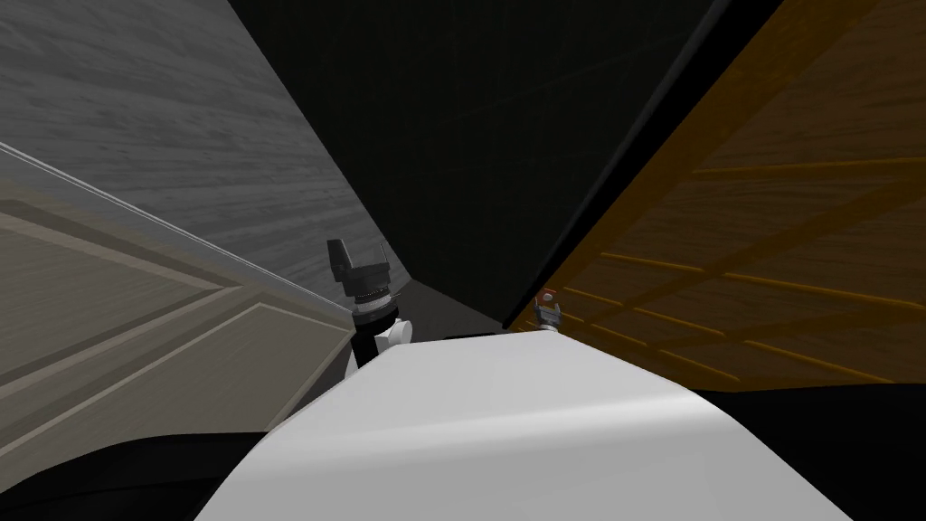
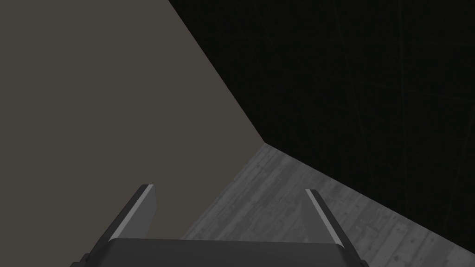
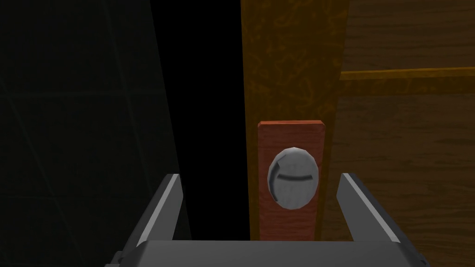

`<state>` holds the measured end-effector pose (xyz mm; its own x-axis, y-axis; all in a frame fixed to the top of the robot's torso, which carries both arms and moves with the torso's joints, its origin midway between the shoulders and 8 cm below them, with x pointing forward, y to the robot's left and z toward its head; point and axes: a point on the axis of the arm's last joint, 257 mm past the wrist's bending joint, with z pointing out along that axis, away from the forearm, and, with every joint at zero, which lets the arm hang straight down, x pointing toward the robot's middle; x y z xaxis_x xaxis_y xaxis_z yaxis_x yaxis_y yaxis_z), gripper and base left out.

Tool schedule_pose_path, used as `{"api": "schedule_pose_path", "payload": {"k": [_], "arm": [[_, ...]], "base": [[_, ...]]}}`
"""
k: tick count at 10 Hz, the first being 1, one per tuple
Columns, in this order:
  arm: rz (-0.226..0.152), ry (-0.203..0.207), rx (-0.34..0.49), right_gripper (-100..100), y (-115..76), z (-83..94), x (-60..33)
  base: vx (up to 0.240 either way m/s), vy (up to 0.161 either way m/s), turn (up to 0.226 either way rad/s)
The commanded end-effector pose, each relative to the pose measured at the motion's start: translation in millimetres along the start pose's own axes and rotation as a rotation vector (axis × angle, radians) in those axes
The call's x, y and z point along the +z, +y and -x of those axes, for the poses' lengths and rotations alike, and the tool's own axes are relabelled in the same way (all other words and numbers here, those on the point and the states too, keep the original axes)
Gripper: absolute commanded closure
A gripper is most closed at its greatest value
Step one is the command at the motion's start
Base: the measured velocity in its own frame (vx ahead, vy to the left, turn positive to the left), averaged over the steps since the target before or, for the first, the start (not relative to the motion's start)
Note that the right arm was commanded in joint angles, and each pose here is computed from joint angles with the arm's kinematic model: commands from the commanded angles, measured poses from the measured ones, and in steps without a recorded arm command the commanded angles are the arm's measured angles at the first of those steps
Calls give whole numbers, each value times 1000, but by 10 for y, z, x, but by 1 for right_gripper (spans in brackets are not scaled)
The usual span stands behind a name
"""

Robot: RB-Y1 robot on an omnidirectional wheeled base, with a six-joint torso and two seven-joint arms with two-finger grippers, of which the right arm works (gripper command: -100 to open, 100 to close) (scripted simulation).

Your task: Pull the door open

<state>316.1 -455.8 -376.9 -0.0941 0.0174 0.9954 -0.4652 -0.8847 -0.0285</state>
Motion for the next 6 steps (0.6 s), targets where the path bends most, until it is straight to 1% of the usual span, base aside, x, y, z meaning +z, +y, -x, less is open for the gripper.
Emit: {"api": "schedule_pose_path", "payload": {"k": [1, 2, 3, 4, 5, 6], "arm": [[4, -5, -2, -100, 77, 12, 52], [31, 9, -5, -100, 186, -41, 98], [26, -2, -6, -100, 201, 0, 111], [51, 11, -9, -100, 307, -51, 151], [45, -4, -10, -100, 318, -1, 156], [72, 10, -13, -100, 431, -54, 192]], "base": [[10, 2, 81], [9, 1, 51], [12, 2, 79], [10, -1, 42], [11, 1, 81], [9, 0, 46]]}}
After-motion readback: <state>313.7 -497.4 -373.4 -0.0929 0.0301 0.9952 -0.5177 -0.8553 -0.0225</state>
